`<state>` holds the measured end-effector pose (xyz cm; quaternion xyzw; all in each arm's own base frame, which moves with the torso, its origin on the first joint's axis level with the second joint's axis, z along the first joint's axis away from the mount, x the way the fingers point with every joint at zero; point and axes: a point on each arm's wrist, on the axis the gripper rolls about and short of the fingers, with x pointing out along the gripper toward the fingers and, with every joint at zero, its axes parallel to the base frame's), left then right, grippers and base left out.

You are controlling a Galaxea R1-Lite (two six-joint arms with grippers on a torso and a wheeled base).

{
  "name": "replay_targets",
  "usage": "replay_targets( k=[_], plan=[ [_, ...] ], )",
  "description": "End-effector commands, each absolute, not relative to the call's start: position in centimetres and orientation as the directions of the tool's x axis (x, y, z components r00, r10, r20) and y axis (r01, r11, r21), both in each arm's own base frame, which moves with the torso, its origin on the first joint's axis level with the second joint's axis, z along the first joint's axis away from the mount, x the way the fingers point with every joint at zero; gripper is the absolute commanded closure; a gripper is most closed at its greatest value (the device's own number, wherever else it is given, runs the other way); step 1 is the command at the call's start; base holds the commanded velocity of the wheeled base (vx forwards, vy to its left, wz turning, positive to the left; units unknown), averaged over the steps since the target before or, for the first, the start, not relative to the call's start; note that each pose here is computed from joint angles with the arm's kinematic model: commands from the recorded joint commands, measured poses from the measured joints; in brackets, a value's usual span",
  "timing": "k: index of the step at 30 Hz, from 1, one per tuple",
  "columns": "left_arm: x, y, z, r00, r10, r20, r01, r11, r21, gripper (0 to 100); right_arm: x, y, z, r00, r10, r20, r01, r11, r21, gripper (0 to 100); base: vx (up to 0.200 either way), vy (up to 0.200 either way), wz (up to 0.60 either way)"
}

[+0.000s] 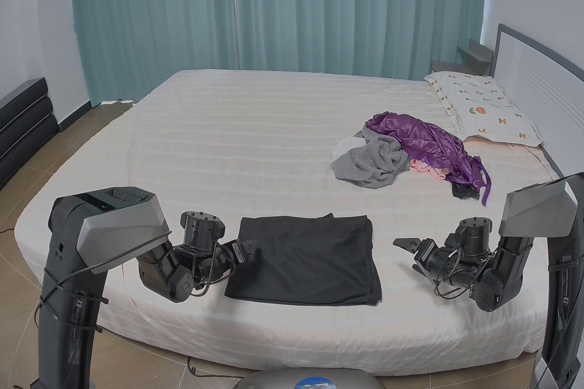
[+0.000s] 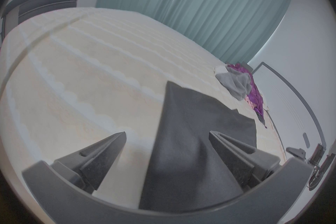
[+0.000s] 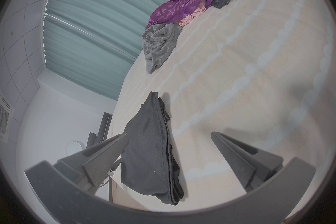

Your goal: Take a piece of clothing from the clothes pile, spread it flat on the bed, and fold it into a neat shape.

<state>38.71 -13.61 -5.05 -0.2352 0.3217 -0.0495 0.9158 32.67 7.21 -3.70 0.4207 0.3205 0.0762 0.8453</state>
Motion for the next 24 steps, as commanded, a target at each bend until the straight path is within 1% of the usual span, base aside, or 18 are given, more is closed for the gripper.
replay_targets(
  k=[1, 12, 13, 24],
  plan=[
    [39.02, -14.18, -5.7, 0.775, -0.26, -0.576, -0.049, 0.884, -0.465, 0, 32.67, 7.24, -3.75, 0.782, 0.4, -0.478, 0.14, 0.635, 0.76, 0, 0.0, 0.0, 0.0],
    [39.56, -14.39, -5.63, 0.766, -0.26, -0.588, -0.057, 0.883, -0.465, 0, 32.67, 7.24, -3.75, 0.782, 0.4, -0.478, 0.139, 0.636, 0.759, 0, 0.0, 0.0, 0.0],
    [39.56, -14.39, -5.63, 0.766, -0.26, -0.588, -0.057, 0.883, -0.465, 100, 32.67, 7.24, -3.75, 0.782, 0.4, -0.478, 0.139, 0.636, 0.759, 0, 0.0, 0.0, 0.0],
    [39.52, -14.45, -5.76, 0.776, -0.242, -0.583, -0.079, 0.879, -0.47, 100, 32.63, 7.24, -3.76, 0.782, 0.399, -0.479, 0.14, 0.636, 0.759, 0, 0.0, 0.0, 0.0]
  ],
)
